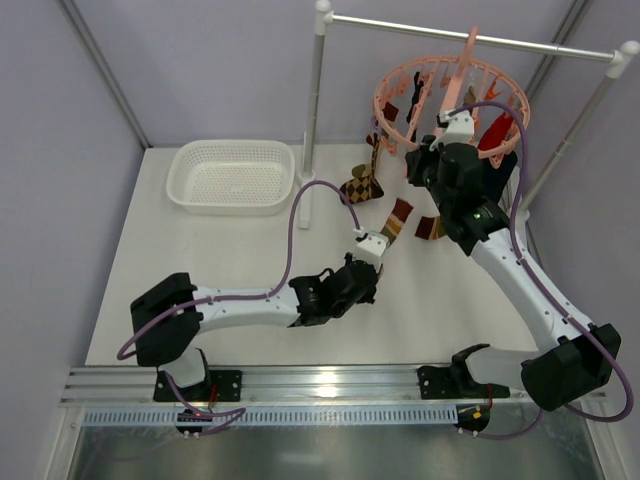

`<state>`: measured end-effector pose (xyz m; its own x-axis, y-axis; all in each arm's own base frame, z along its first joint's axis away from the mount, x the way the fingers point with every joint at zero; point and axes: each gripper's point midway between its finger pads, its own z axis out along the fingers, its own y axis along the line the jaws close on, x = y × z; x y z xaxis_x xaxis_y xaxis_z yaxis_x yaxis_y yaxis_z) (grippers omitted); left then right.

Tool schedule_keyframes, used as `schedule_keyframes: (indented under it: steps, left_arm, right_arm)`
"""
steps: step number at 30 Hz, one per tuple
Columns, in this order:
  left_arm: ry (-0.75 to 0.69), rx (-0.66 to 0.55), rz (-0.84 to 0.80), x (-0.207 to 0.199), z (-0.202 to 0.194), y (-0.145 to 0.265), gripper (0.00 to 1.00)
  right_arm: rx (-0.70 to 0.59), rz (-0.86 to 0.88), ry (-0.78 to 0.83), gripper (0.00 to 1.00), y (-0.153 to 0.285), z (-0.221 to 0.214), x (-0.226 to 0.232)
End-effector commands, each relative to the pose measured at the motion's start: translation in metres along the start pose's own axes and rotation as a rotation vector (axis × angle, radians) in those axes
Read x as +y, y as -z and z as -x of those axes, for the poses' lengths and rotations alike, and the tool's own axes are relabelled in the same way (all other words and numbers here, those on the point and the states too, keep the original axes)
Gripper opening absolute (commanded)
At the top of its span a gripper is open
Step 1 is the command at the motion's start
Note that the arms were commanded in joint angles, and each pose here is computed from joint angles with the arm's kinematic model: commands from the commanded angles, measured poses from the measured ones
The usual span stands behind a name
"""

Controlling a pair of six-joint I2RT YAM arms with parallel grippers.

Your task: Remove the socks clipped to the hanger

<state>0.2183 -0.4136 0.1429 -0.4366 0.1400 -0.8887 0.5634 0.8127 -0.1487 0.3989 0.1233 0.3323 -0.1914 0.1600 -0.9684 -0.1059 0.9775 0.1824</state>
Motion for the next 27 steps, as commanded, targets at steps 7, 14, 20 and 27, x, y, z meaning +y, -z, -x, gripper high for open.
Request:
schedule_keyframes:
  steps: [7,14,20,27]
  left_arm:
    - [0.016,-0.008,-0.014,-0.002,0.004,0.013,0.0]
    - [0.008,-0.046,0.042,0.013,0.013,0.022,0.0]
    - [-0.03,-0.088,0.133,0.039,0.031,0.033,0.0]
    - [0.109,-0.169,0.161,0.1,0.07,0.05,0.0]
  right_arm:
    - [-0.074,-0.011,-0.007,0.04,-0.004,0.02,0.002]
    - [-0.07,-0.021,-0.009,0.27,0.001,0.02,-0.001]
    - [-0.054,-0.019,-0.005,0.73,0.01,0.01,-0.005]
    - [-0.041,-0.038,-0.028,0.76,0.034,-0.018,-0.019]
